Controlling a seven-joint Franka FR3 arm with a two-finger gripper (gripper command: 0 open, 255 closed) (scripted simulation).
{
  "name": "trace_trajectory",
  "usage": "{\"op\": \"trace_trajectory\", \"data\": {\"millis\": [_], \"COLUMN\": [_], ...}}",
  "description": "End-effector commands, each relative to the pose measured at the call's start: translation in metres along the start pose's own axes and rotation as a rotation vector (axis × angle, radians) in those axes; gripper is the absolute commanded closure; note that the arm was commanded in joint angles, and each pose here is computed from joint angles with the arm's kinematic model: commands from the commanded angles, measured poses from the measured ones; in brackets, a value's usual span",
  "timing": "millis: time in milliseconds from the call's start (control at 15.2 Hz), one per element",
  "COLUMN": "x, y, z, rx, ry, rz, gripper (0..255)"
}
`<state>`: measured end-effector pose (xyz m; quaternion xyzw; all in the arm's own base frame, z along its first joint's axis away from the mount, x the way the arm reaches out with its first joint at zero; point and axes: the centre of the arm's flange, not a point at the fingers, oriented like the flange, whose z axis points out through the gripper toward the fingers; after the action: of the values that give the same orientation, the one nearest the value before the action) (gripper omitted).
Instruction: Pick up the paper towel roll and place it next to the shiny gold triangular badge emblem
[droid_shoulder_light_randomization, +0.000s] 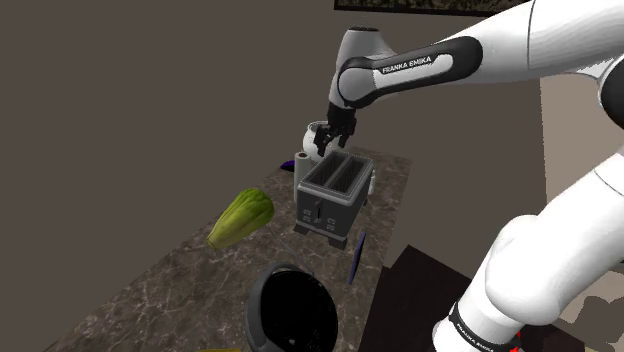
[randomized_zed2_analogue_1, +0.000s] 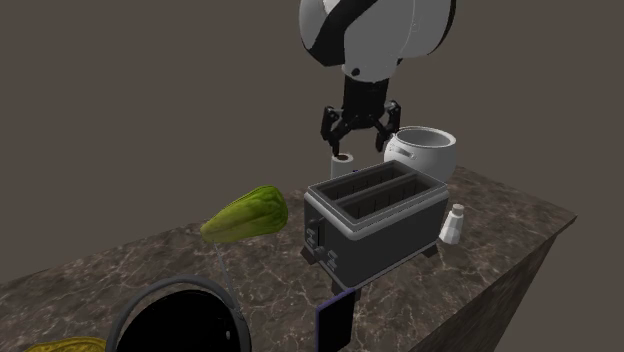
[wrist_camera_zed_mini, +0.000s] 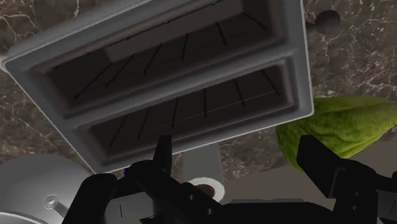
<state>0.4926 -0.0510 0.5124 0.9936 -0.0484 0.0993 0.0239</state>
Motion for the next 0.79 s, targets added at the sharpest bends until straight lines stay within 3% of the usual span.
{"op": "trace_trajectory", "data": {"millis": [0,528,726], "x": [0.020,0.093,0.098], "y": [0.005,0.020,0.020], "z": [0.019,0.092,0.107], "rx": [0.008,0.043,0.046], "ry": [0.006,0.024,0.026], "rz": [-0.001,-0.006,-0.006], "gripper": [0,0,0]}}
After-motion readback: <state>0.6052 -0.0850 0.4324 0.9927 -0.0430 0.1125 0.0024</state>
